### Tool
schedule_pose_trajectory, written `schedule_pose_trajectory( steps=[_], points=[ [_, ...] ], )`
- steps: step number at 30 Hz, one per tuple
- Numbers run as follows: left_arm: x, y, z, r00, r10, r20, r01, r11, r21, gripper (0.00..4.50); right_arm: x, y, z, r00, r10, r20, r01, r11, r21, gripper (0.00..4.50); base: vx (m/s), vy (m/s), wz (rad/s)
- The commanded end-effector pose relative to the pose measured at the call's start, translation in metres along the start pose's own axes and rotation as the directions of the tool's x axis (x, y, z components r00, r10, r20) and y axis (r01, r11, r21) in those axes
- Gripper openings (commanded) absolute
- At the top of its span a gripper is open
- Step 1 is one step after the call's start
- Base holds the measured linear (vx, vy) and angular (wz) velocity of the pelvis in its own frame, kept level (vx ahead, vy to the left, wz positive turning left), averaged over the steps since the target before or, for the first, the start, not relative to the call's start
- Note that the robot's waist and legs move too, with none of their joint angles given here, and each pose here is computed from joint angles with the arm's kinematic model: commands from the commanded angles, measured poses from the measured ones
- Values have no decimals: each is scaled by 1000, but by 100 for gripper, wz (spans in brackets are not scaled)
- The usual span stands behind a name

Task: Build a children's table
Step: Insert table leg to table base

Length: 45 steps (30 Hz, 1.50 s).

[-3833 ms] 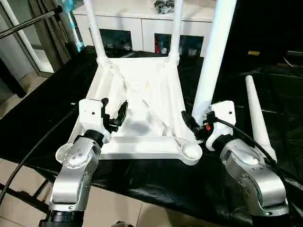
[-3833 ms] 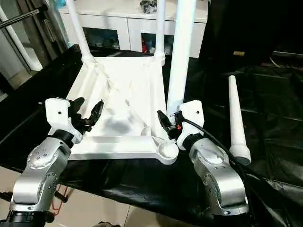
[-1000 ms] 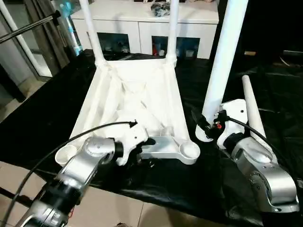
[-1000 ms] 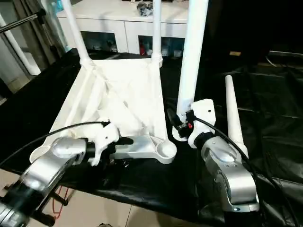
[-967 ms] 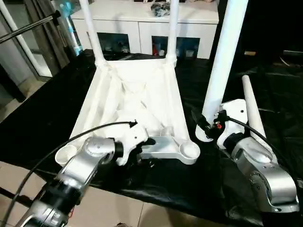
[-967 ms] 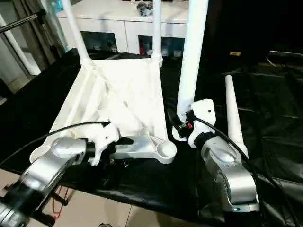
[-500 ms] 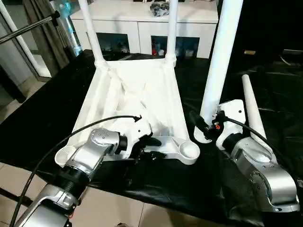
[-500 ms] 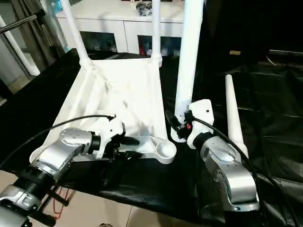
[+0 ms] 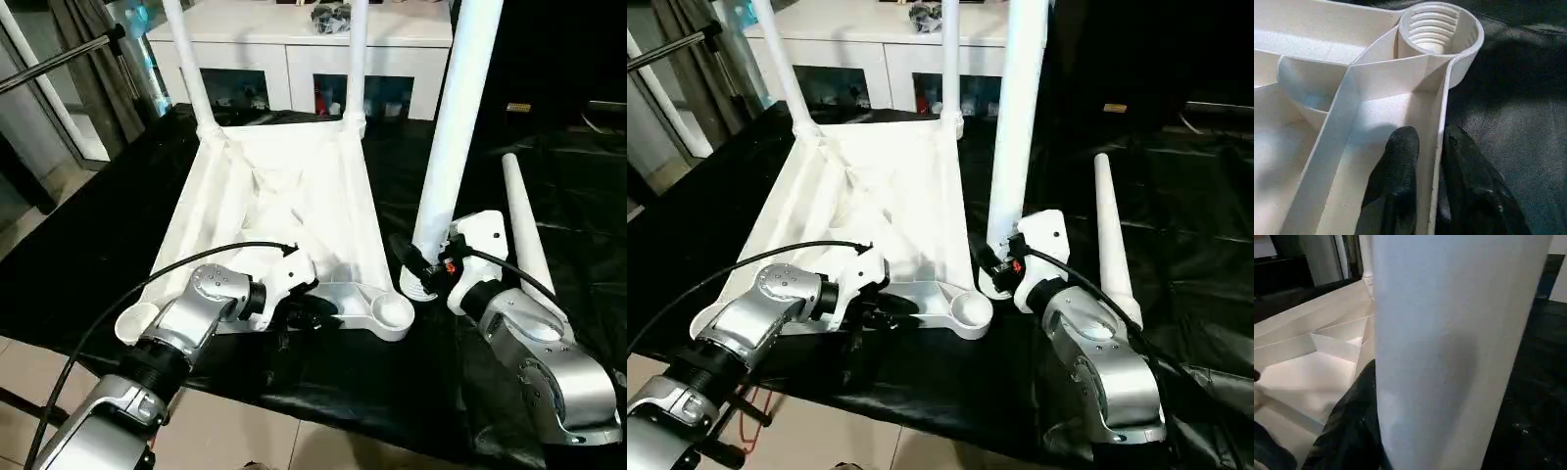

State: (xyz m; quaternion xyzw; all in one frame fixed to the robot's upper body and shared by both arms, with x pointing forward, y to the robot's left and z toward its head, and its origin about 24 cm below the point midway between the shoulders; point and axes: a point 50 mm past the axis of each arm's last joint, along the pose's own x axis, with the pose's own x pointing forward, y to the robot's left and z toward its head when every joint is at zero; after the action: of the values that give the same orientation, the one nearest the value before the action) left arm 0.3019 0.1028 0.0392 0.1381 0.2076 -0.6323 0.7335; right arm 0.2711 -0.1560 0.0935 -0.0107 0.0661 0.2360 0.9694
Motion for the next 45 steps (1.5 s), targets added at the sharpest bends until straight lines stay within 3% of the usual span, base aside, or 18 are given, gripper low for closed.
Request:
schedule_pose_trajectory(
  steps=[1,6,9,11,19,22,30,40,45],
  points=[
    [-1,1,-4,1000,-1,-30,1,1000,0,65,1,1,8,999,19,35,-19,1000,0,190,0,0,0],
    [-2,2,-11,996,28,-80,-29,1000,-11,20,2,4,8,998,55,42,-56,998,24,190,0,0,0],
    [-6,5,-17,986,114,-119,-123,990,-67,10,6,7,10,994,98,57,-102,992,73,190,0,0,0],
    [-9,7,-6,978,202,-54,-208,958,-195,2,11,5,17,989,123,85,-133,983,128,190,0,0,0],
    [-8,1,-2,957,286,-46,-287,922,-260,0,18,-6,16,985,162,54,-168,977,131,190,0,0,0],
    [-4,-6,-6,963,264,-55,-269,951,-154,0,21,-9,7,983,183,33,-186,974,133,190,0,0,0],
    [-2,-10,-5,971,233,-58,-233,972,-7,0,32,-10,6,978,206,33,-208,969,135,190,0,0,0],
    [2,-5,-1,978,206,-39,-206,978,12,0,47,6,-2,947,318,-44,-312,944,107,190,0,0,0],
    [3,-5,6,985,170,-17,-170,985,25,0,52,4,-5,949,310,-54,-306,949,76,190,0,0,0]
  ],
)
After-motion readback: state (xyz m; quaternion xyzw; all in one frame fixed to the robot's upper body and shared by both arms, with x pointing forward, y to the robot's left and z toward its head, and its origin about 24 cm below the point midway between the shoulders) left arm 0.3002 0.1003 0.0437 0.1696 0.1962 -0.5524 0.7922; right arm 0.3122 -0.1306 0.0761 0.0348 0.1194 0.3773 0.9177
